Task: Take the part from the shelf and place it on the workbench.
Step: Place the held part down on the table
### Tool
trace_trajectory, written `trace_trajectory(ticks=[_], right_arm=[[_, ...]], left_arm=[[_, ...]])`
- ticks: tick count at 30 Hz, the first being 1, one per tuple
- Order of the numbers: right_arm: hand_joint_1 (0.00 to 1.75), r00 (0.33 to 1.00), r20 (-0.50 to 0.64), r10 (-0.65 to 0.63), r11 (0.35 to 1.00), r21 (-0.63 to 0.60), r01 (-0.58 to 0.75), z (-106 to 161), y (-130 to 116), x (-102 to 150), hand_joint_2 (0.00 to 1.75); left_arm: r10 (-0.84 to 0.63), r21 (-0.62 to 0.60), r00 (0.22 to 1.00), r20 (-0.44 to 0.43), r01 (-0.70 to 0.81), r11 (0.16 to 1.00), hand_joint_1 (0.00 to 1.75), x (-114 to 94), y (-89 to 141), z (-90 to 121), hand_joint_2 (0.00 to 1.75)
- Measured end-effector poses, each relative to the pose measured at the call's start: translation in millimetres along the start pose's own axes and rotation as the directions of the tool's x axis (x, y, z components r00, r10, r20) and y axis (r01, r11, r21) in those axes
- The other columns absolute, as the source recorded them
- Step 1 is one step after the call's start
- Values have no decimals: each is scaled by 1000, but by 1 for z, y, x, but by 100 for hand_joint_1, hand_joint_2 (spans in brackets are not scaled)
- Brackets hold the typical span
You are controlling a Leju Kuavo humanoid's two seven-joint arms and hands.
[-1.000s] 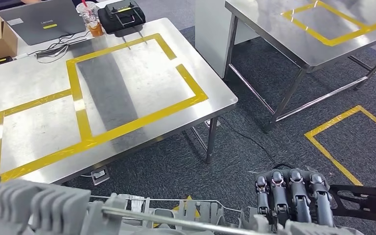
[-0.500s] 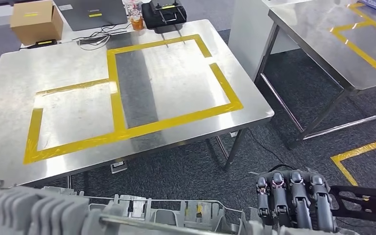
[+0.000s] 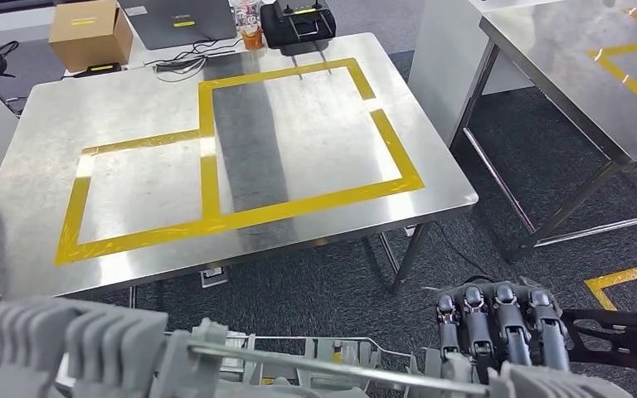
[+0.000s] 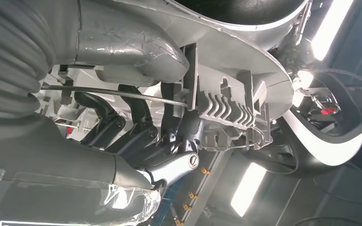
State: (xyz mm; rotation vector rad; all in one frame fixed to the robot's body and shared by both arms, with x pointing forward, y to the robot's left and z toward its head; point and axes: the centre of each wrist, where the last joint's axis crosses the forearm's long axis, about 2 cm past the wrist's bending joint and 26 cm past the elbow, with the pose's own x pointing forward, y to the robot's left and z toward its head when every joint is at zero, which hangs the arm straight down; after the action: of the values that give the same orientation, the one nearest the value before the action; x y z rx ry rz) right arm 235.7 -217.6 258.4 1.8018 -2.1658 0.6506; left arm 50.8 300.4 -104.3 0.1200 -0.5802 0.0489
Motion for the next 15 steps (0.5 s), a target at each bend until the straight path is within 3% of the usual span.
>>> trace_trajectory(ticks=[15], right_arm=[[175, 1000, -9, -21, 1000, -7, 21, 1, 4, -2, 175]], left_arm=[[15, -2, 1000, -2, -15, 1000, 0, -1, -1, 1, 175]])
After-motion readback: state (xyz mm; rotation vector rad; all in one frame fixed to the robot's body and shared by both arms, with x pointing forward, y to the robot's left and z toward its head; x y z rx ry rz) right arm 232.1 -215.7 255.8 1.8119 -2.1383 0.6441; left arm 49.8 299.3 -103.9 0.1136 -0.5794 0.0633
